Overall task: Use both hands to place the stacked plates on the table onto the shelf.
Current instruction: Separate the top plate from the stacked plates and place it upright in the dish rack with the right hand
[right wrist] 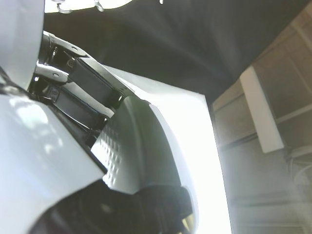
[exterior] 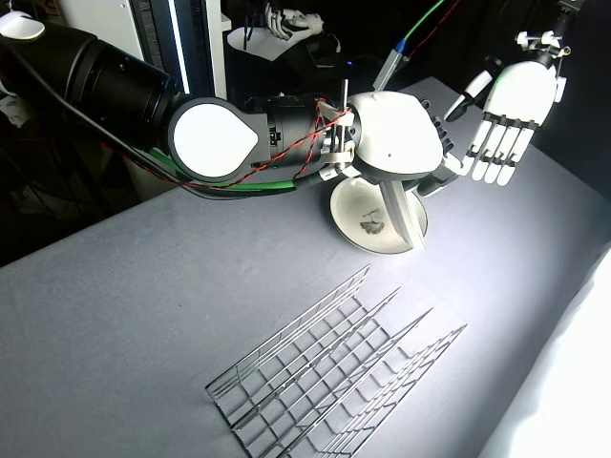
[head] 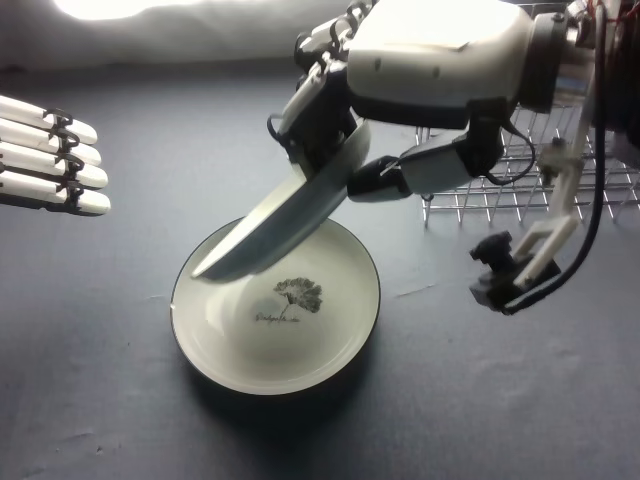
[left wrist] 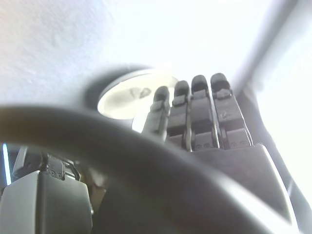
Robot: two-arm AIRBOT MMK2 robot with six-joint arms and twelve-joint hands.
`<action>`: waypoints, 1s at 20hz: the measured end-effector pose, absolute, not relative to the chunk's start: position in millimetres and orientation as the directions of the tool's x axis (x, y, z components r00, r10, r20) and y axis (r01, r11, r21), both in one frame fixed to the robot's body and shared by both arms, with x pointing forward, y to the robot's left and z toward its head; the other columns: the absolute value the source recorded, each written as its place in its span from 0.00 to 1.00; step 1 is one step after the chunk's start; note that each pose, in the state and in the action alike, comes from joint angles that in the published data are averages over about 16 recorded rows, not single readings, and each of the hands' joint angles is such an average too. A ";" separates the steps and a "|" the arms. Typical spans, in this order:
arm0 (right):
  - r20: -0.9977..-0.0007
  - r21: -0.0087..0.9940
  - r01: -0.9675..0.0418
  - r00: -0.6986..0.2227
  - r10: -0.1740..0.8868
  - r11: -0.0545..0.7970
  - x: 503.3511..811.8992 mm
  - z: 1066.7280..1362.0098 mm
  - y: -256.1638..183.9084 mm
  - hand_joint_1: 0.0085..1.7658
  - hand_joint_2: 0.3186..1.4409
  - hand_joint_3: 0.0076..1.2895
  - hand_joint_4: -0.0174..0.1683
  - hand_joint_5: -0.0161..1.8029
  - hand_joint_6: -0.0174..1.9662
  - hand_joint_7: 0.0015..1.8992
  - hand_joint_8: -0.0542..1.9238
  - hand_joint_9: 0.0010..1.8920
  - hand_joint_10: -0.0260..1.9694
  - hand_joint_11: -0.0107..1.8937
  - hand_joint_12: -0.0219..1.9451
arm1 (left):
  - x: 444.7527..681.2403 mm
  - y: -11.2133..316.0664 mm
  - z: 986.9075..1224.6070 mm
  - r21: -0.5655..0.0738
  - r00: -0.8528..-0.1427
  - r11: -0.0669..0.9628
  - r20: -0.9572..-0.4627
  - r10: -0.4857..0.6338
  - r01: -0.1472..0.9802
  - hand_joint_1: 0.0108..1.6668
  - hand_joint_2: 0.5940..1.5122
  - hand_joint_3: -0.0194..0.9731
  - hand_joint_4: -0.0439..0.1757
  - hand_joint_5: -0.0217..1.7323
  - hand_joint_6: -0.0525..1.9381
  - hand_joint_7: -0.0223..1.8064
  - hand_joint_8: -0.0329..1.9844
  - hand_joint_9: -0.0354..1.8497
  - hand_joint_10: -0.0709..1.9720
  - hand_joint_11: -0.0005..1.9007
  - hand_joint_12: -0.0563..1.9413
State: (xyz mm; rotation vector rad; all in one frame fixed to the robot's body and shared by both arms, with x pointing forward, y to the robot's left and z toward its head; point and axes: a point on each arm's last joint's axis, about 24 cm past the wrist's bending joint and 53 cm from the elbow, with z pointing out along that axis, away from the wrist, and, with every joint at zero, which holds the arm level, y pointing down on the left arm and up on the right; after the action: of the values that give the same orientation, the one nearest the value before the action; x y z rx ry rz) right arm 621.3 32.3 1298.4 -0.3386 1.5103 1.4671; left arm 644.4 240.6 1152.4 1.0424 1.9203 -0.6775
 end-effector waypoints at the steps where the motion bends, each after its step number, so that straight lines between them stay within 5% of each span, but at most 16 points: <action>1: -0.752 0.628 -0.743 -0.502 0.427 0.231 624.1 1303.0 31.1 0.77 0.63 0.00 0.06 0.50 0.50 0.56 0.44 0.46 0.62 0.26 0.80 | 644.4 241.2 1152.2 -0.068 -0.313 0.511 -0.856 0.412 0.857 0.00 0.60 0.02 0.23 0.02 0.03 0.02 0.02 0.03 0.04 0.01 0.04; 20: -0.387 0.913 -0.370 -0.654 0.650 0.172 679.2 1336.6 3.7 0.77 0.63 0.00 0.05 0.50 0.50 0.55 0.47 0.46 0.65 0.25 0.82 | 643.5 252.7 1149.9 -0.068 -0.321 0.509 -0.845 0.428 0.858 0.00 0.60 0.02 0.23 0.02 0.03 0.02 0.02 0.03 0.04 0.01 0.04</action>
State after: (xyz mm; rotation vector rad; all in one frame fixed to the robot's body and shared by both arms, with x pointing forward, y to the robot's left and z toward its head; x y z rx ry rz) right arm 679.2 3.7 1336.6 0.2716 1.6473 1.6034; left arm 643.5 252.7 1149.9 1.0555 1.9385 -0.6695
